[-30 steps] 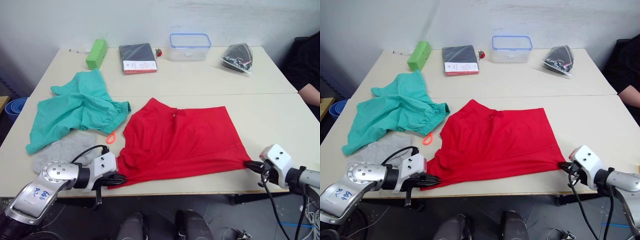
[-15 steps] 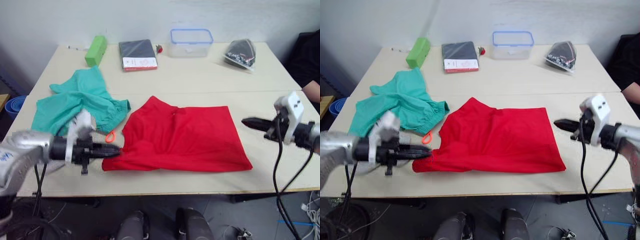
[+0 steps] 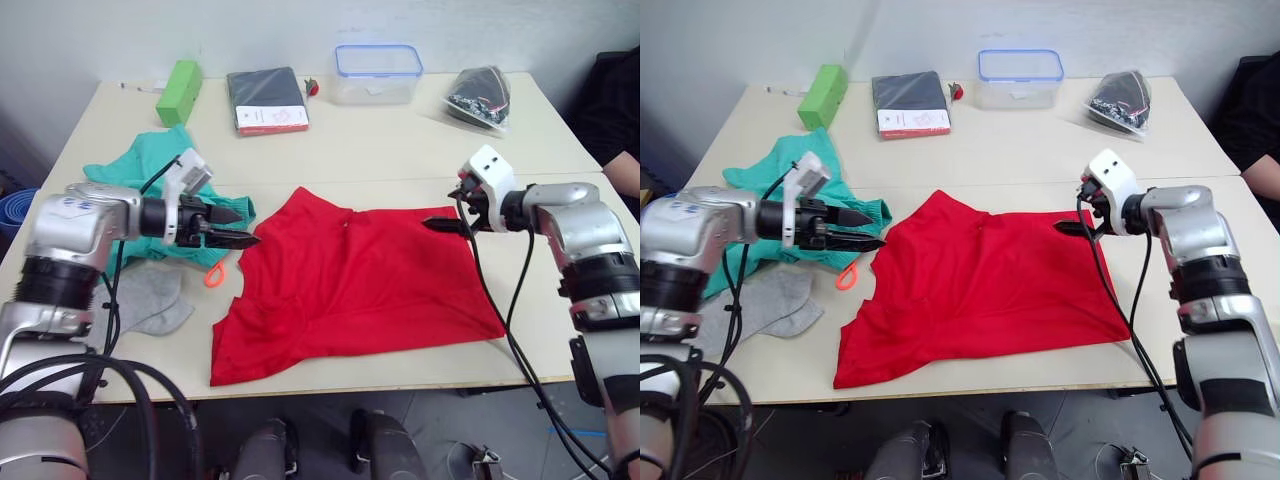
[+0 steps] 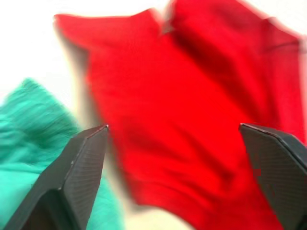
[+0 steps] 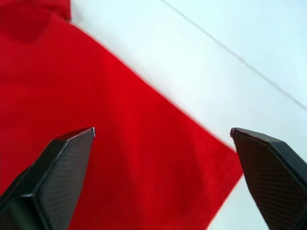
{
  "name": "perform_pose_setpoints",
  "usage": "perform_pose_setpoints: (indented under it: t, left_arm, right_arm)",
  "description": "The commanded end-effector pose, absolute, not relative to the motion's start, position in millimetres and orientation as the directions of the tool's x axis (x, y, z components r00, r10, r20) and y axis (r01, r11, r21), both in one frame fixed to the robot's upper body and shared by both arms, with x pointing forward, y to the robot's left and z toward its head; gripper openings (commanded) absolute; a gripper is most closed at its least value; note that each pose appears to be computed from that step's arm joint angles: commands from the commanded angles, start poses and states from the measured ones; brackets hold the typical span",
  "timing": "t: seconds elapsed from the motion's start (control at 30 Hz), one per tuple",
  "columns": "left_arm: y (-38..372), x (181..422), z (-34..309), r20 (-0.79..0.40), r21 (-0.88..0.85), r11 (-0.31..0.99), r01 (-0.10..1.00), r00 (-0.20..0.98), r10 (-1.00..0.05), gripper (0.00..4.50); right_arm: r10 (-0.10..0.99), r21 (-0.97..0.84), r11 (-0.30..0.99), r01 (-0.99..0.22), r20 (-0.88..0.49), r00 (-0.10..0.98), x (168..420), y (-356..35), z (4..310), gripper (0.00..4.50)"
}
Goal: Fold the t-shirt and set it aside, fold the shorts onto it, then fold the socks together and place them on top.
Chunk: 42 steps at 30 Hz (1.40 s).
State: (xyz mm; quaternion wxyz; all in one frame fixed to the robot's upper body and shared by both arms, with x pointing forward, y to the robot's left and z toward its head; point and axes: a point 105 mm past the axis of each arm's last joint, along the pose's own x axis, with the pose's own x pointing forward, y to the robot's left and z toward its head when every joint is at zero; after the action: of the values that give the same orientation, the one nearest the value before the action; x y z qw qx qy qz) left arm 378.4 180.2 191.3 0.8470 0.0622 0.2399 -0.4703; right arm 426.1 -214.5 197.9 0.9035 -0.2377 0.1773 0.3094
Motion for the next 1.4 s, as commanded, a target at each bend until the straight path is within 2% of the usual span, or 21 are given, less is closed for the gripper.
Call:
perform_pose_setpoints:
  t: [0.03,0.27,0.43,0.53,0.6,0.67,0.77,0.9,1.0,1.2,1.3,1.37,1.4]
  left_arm:
    - [175,393,197,-0.436,-0.115,0.561,0.820,0.466,-0.770,4.50]
    - [166,410,187,-0.436,-0.129,0.565,0.815,0.465,-0.771,4.50]
    - [165,416,187,-0.436,-0.125,0.576,0.808,0.477,-0.763,4.50]
    - [169,411,203,-0.396,-0.088,0.540,0.837,0.468,-0.790,4.50]
    - [168,396,229,-0.311,-0.082,0.461,0.884,0.416,-0.854,4.50]
    - [163,364,246,-0.268,-0.069,0.320,0.945,0.291,-0.918,4.50]
    - [156,306,235,-0.361,-0.038,0.137,0.990,0.114,-0.926,4.50]
    - [148,259,200,-0.495,-0.066,0.062,0.996,0.022,-0.869,4.50]
    - [148,242,174,-0.575,-0.061,0.052,0.997,0.007,-0.818,4.50]
    - [144,239,143,-0.636,0.013,0.080,0.997,0.069,-0.768,4.50]
    - [144,242,134,-0.659,0.040,0.091,0.995,0.094,-0.746,4.50]
    - [146,240,126,-0.687,0.048,0.084,0.995,0.094,-0.720,4.50]
    - [148,239,122,-0.702,0.048,0.081,0.996,0.091,-0.706,4.31]
  right_arm:
    - [0.442,-0.391,0.671,-0.630,-0.470,0.764,436,-218,209,4.47]
    - [0.435,-0.369,0.634,-0.679,-0.555,0.709,440,-216,204,4.47]
    - [0.426,-0.365,0.653,-0.664,-0.548,0.720,443,-216,204,4.47]
    - [0.508,-0.366,0.603,-0.709,-0.509,0.695,436,-215,217,4.47]
    - [0.599,-0.385,0.516,-0.766,-0.477,0.643,420,-219,226,4.47]
    - [0.675,-0.405,0.408,-0.818,-0.470,0.569,395,-224,227,4.47]
    - [0.725,-0.422,0.253,-0.871,-0.514,0.459,345,-238,212,4.47]
    - [0.705,-0.446,0.117,-0.888,-0.592,0.390,299,-246,185,4.47]
    - [0.672,-0.481,0.040,-0.876,-0.636,0.380,282,-248,167,4.47]
    - [0.626,-0.511,0.020,-0.860,-0.664,0.409,282,-254,144,4.47]
    - [0.610,-0.512,0.003,-0.859,-0.680,0.408,282,-256,133,3.86]
    - [0.605,-0.510,-0.008,-0.860,-0.687,0.402,282,-255,128,3.17]
    - [0.602,-0.512,-0.010,-0.859,-0.689,0.404,283,-255,125,2.77]
